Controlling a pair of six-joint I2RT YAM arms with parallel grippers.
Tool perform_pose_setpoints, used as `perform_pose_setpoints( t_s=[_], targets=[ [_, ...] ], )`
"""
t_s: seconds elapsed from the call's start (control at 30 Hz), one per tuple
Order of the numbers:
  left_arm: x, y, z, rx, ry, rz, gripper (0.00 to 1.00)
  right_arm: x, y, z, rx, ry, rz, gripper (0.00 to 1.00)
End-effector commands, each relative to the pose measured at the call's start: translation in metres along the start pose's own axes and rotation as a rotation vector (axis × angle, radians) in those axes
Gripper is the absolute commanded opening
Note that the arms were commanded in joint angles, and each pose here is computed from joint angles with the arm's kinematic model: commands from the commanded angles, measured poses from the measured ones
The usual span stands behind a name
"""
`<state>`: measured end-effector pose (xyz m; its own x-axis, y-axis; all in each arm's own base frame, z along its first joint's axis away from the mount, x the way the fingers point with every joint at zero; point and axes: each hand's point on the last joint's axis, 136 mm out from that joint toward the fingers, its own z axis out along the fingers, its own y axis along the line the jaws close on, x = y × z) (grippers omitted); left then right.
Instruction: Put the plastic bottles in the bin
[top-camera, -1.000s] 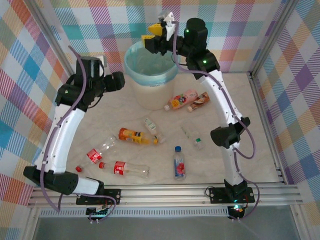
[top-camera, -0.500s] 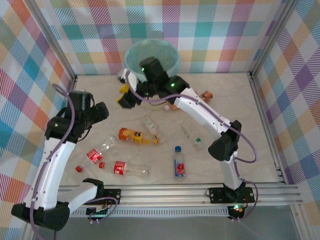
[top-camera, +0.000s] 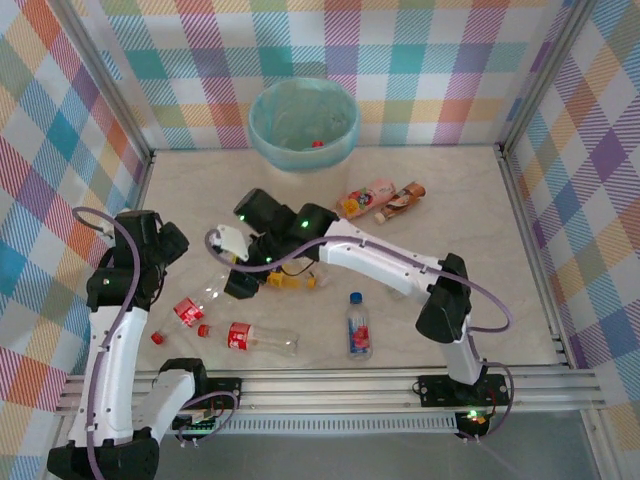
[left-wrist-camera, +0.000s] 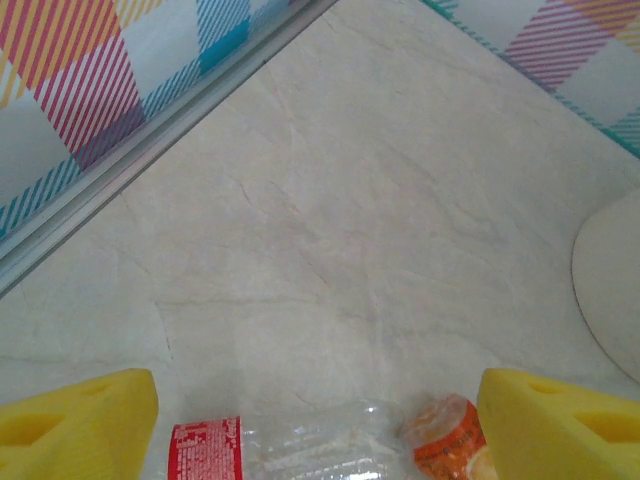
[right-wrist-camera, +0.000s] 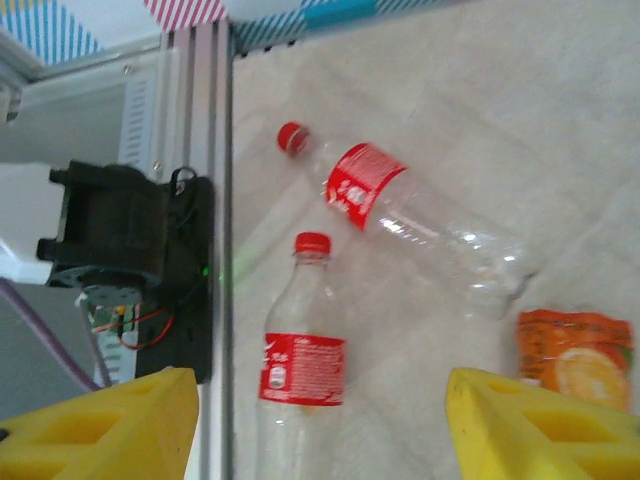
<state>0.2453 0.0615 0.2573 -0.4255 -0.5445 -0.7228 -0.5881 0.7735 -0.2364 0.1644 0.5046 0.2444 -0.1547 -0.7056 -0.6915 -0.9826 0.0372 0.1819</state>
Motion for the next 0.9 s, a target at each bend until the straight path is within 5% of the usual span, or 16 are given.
perform_pose_setpoints(
  t_s=[0.0, 0.47, 0.87],
  targets=[
    [-0.005, -0.003, 0.001, 0.048, -0.046, -0.048, 0.84, 0.038, 0.006, 0.032, 0.006, 0.143, 0.054, 0.67],
    [0.028, 0.019, 0.000, 0.033, -0.026, -0.008, 0.85, 0.103, 0.029, 0.119, -0.008, 0.341, 0.092, 0.85],
    [0.025, 0.021, -0.012, 0.052, -0.056, 0.009, 0.85, 0.138, 0.015, 0.152, 0.016, 0.435, 0.094, 0.86]
  ],
)
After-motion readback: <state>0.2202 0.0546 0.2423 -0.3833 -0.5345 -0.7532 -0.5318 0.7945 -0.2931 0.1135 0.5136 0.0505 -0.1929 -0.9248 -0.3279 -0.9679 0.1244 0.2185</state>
